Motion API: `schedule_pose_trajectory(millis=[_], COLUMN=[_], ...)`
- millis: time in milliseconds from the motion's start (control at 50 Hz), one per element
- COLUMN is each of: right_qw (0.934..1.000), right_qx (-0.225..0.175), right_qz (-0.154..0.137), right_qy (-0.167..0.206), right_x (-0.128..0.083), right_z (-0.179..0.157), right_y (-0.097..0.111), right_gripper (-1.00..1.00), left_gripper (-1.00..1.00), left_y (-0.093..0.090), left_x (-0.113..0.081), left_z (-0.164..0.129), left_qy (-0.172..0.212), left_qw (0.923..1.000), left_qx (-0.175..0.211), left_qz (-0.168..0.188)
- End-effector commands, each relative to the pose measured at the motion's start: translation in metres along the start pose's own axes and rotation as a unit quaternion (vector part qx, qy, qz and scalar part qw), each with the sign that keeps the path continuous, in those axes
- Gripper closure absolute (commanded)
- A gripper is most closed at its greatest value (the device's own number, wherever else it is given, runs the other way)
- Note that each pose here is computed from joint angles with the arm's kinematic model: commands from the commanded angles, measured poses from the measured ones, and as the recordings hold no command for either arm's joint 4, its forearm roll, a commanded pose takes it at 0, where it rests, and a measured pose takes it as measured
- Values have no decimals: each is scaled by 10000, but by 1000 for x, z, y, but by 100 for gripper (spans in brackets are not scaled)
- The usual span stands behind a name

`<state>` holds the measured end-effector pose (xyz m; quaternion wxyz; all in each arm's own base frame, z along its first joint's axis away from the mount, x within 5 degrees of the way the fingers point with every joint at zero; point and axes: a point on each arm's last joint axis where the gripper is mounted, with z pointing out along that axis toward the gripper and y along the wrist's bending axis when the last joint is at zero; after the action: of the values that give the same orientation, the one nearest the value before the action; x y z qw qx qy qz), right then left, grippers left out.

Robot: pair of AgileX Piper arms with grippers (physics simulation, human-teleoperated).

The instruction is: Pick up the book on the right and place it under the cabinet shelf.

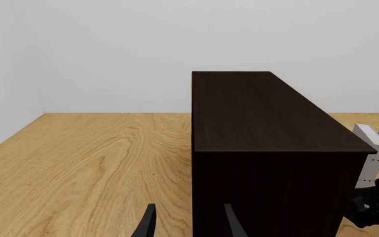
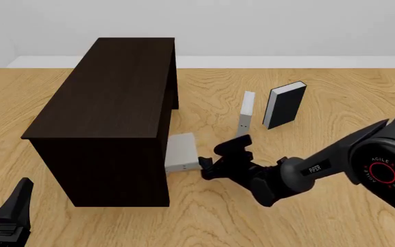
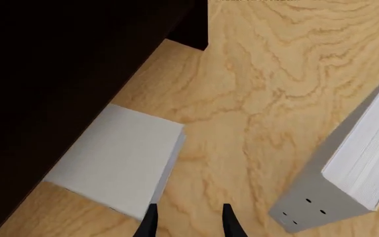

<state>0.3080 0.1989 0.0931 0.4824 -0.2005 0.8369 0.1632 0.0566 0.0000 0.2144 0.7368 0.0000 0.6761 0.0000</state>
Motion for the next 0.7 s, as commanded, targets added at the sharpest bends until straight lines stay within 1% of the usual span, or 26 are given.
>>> schedule_pose_trajectory(millis=[20,700], right_qw=[9998,9993], right_qx=[-181,-348], right_qz=[-56,-95], right_qy=[-54,-77], right_x=[-5,-13], right_z=[3,16], right_y=[11,27], right_gripper=[-100,-100], left_gripper=[-100,-100], left_y=[0,0], left_x=[0,0], left_z=[0,0], left_qy=[0,0], left_qw=[10000,10000], left_qx=[0,0], left_qz=[0,0])
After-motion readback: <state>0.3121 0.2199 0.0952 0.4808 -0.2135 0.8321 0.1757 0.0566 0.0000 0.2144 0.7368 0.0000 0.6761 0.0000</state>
